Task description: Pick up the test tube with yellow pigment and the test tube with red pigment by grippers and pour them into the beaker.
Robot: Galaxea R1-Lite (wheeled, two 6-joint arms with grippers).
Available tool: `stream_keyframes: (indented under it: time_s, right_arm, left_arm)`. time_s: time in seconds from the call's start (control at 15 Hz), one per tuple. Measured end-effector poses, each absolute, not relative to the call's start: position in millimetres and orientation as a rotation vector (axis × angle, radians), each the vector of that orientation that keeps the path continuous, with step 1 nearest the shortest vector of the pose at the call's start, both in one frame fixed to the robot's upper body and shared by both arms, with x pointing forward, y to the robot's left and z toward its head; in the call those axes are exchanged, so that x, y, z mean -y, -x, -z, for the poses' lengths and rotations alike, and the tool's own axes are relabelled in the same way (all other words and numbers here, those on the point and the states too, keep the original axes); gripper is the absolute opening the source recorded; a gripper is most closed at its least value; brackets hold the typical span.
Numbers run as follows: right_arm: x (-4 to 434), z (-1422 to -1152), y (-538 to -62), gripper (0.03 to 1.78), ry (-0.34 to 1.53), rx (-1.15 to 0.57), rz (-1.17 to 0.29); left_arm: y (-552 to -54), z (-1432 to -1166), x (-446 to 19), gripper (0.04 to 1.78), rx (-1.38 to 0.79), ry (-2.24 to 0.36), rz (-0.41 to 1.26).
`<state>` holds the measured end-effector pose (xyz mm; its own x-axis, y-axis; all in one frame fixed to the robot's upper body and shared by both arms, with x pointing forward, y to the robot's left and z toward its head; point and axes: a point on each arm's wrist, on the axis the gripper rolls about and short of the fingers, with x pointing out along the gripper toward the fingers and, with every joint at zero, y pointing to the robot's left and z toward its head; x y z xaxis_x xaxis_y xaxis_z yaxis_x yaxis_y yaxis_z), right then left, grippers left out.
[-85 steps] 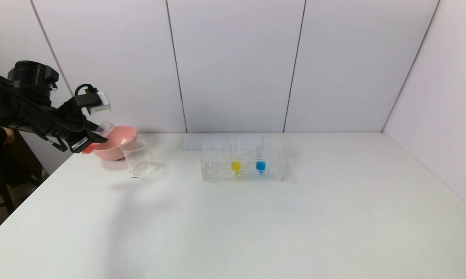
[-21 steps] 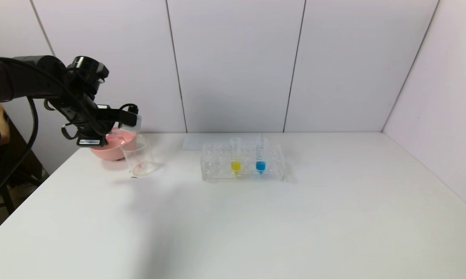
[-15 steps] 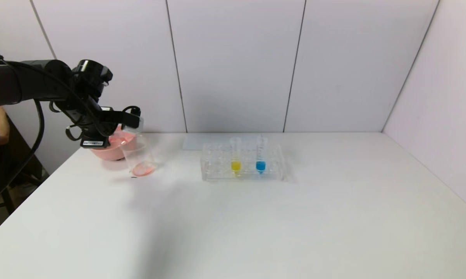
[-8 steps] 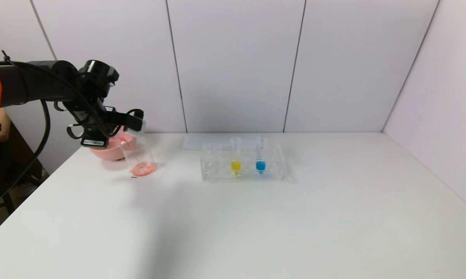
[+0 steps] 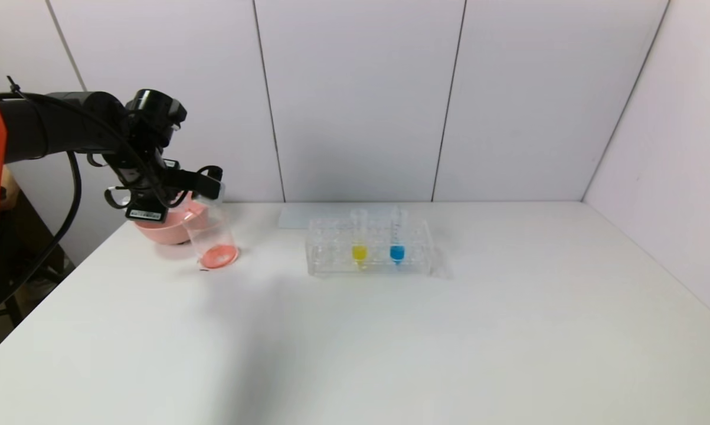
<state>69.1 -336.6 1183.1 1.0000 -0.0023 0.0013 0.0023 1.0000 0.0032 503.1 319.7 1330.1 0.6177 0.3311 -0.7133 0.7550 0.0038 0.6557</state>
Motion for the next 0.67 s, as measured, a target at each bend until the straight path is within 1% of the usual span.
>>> stream_keyframes:
  time_s: [0.13, 0.67]
  right_arm:
    - [336.6, -1183.1, -69.1, 1.70, -0.003, 0.001, 0.002]
    - [336.6, -1183.1, -69.1, 1.70, -0.003, 0.001, 0.002]
  left_arm:
    - [-503.9, -1331.2, -317.6, 0.47, -0.947, -1.638, 0.390]
    - [-504.2, -1331.4, -312.3, 0.47, -0.941, -1.658, 0.390]
